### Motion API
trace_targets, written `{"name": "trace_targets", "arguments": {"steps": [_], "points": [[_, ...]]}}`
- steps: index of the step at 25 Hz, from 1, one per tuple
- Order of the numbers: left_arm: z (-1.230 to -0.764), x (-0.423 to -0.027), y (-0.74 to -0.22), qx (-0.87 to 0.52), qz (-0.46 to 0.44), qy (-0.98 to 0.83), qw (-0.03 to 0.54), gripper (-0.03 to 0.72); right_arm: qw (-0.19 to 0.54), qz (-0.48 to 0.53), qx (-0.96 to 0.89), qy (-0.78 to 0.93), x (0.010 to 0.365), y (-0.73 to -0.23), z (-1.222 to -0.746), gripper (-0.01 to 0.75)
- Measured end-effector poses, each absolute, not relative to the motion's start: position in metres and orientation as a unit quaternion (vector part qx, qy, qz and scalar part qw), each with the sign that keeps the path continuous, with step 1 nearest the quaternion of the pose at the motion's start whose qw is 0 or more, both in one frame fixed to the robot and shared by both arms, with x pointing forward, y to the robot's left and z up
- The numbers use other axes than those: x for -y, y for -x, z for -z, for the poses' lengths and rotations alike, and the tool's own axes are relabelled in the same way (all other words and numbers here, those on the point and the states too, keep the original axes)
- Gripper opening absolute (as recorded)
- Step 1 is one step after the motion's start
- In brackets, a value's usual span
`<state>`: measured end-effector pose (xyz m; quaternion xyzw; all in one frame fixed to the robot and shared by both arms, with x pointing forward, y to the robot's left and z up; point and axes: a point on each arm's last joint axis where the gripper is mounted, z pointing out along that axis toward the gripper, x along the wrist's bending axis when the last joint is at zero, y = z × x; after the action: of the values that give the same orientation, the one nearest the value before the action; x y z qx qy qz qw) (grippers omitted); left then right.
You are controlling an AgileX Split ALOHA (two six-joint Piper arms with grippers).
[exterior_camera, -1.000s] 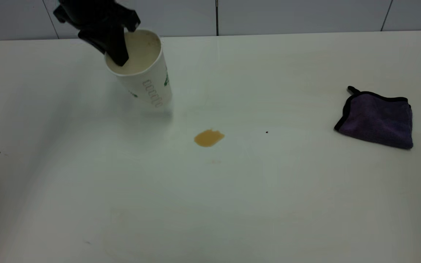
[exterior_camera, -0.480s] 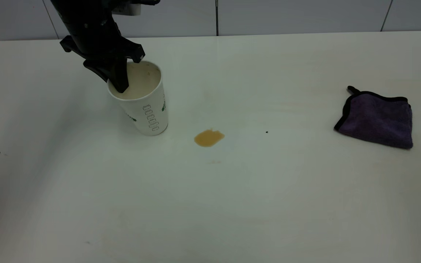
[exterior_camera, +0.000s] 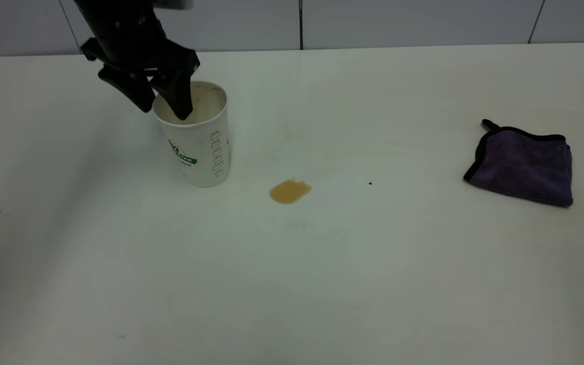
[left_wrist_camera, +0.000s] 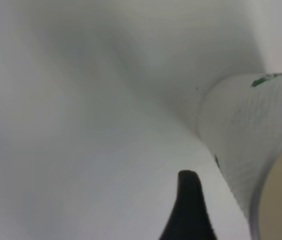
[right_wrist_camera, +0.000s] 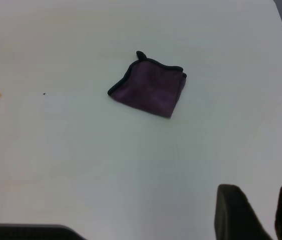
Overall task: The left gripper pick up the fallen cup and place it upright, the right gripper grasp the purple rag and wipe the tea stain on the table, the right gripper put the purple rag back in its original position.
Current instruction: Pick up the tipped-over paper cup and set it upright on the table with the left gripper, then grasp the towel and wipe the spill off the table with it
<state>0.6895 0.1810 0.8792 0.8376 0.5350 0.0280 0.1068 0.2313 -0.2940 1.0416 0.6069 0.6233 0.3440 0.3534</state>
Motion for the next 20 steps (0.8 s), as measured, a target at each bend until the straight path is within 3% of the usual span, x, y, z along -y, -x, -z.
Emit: {"name": "trace_targets", "arguments": {"steps": [4,9,20], "points": [[-0.934,-0.18,-0.69,-0.528,-0.049,-0.837,0.133,0.653,0.353,-0.344,-0.623,-0.607,0.294,-0.231,-1.042,0.238],[-1.011,-0.185,-0.676,-0.512,-0.09,-0.84,0.158,0.59,0.353,-0.344,-0.623,-0.607,0.294,-0.231,-1.042,0.238],[-1.139,-0.209,-0.601,-0.493,-0.145,-0.841,0.169,0.543,0.353,-0.344,-0.623,-0.607,0.294,-0.231,-1.042,0.238]]}}
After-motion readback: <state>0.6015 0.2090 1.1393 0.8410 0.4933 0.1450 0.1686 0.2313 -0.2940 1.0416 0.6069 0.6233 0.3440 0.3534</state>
